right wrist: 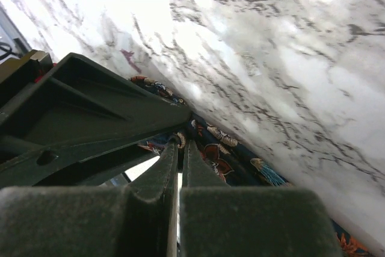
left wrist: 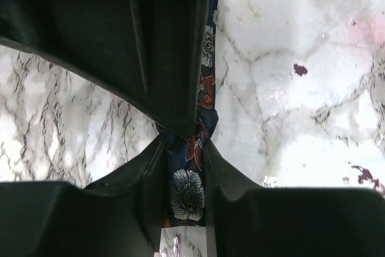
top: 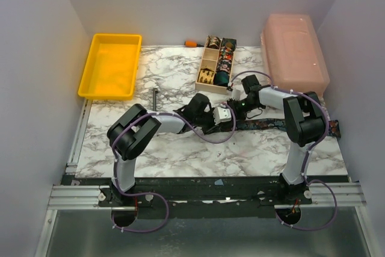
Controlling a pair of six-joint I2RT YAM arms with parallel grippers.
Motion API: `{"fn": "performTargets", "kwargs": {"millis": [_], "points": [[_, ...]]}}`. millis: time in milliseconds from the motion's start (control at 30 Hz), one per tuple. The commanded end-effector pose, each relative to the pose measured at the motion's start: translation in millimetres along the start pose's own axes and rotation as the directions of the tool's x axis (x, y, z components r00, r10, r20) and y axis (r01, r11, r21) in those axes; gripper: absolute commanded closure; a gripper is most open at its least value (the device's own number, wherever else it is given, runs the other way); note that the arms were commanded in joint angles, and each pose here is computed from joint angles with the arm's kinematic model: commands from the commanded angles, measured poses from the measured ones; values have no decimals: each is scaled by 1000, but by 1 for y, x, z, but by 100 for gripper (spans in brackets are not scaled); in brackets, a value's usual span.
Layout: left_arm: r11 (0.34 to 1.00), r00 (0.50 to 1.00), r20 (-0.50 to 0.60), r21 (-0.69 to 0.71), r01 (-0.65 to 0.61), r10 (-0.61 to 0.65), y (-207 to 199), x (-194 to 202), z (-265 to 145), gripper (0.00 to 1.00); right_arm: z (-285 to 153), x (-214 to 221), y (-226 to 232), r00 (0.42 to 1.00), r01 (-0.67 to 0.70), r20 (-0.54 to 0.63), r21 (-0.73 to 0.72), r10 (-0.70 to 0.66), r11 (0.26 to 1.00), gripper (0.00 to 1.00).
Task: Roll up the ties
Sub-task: Roll the tie at the center of the board.
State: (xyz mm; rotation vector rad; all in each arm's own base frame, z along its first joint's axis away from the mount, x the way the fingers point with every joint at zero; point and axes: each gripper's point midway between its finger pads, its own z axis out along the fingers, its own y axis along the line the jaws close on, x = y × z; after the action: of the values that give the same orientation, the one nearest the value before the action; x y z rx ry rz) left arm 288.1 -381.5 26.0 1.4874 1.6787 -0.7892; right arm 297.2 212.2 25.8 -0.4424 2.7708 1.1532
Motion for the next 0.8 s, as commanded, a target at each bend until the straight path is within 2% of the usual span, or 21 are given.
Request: {"fn": "performTargets", "kwargs": {"millis": [0, 100, 133, 200, 233, 367, 467, 767], "points": [[999, 977, -209, 22, 39, -33, -26, 63, -27, 78, -6, 0, 1, 1000, 8, 25, 8, -8, 1000, 100], [998, 975, -218, 16, 54, -49, -27, 60, -32, 73, -3, 9, -10, 1000, 6, -10, 45, -5, 999, 100], [998, 975, -213, 14, 60, -56, -26, 58, -32, 69, 0, 13, -16, 1000, 11, -27, 64, -9, 998, 100], [997, 977, -201, 10, 71, -68, -24, 55, -32, 52, 5, 19, -27, 999, 19, -50, 89, -14, 996, 100], [997, 978, -191, 4, 82, -79, -22, 53, -33, 46, 7, 22, -32, 998, 34, -61, 100, -28, 994, 100], [991, 988, -77, -33, 129, -131, -10, 39, -44, 35, 12, 28, -52, 996, 49, -84, 165, -36, 985, 100], [989, 989, -6, -27, 147, -147, -10, 32, -48, 33, 12, 29, -56, 995, 61, -83, 181, -47, 982, 100], [995, 981, 168, 28, 94, -97, -12, 14, -29, 34, 18, 40, -66, 995, 48, -90, 202, -30, 978, 100]]}}
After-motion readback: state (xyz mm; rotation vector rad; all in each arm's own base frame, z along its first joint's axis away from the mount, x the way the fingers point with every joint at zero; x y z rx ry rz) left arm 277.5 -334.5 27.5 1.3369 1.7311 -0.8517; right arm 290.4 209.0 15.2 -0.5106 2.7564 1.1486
